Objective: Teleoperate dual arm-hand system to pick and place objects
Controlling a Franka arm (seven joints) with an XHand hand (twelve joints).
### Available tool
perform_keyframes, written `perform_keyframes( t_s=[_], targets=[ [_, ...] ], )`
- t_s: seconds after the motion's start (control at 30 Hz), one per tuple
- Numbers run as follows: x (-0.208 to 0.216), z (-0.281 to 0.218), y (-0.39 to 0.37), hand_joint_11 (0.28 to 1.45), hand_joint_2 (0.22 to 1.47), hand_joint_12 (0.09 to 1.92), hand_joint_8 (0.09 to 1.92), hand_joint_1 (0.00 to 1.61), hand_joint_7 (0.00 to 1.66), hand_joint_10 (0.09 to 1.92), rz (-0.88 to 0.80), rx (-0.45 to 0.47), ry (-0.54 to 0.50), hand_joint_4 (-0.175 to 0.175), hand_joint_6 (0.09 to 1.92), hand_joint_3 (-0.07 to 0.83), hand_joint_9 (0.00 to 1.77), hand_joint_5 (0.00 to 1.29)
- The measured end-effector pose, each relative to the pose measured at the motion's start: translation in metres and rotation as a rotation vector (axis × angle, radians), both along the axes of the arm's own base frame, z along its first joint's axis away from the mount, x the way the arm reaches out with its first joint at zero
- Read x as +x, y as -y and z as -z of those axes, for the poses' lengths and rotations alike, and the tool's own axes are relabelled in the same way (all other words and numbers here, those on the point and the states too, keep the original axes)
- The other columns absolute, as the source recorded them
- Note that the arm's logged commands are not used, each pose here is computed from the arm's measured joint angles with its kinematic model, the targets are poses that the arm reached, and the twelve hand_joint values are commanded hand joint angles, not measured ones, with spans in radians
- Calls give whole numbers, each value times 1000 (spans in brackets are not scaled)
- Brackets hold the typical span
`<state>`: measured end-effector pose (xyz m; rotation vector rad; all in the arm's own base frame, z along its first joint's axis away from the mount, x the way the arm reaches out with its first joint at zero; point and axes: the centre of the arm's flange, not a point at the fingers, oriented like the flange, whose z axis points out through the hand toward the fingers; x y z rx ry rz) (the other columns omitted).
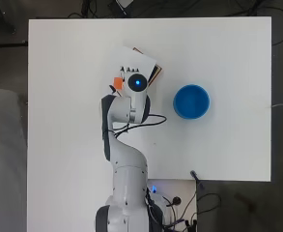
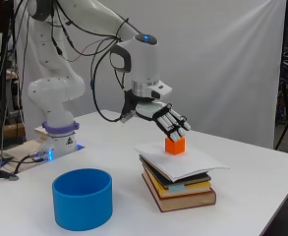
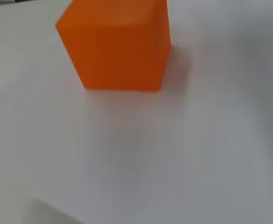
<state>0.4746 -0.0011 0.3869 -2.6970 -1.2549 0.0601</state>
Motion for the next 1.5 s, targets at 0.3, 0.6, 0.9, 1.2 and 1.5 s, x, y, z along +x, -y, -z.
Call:
perform_keyframes(
  t_s=[0.3, 0.6, 0.9, 1.2, 1.5],
  targets=[
    [3, 29, -24, 544, 985, 87, 87, 330, 196, 87, -115, 23, -80, 38, 87, -4, 451, 100],
    [-10, 47, -26, 709, 1144, 87, 534, 678, 635, 144, -62, 41, -130, 56, 504, -23, 834, 554],
    [-15, 30, 3, 898, 1283, 1849, 1920, 892, 842, 1918, -119, 212, -36, 144, 1463, -3, 1184, 658],
    [-13, -109, 41, 751, 1297, 1762, 1804, 885, 682, 1919, -130, 168, 199, 113, 1505, -1, 1004, 621],
    [-72, -195, 155, 716, 1283, 1731, 1825, 841, 704, 1920, 116, -24, 311, 175, 1493, 0, 995, 641]
  ],
)
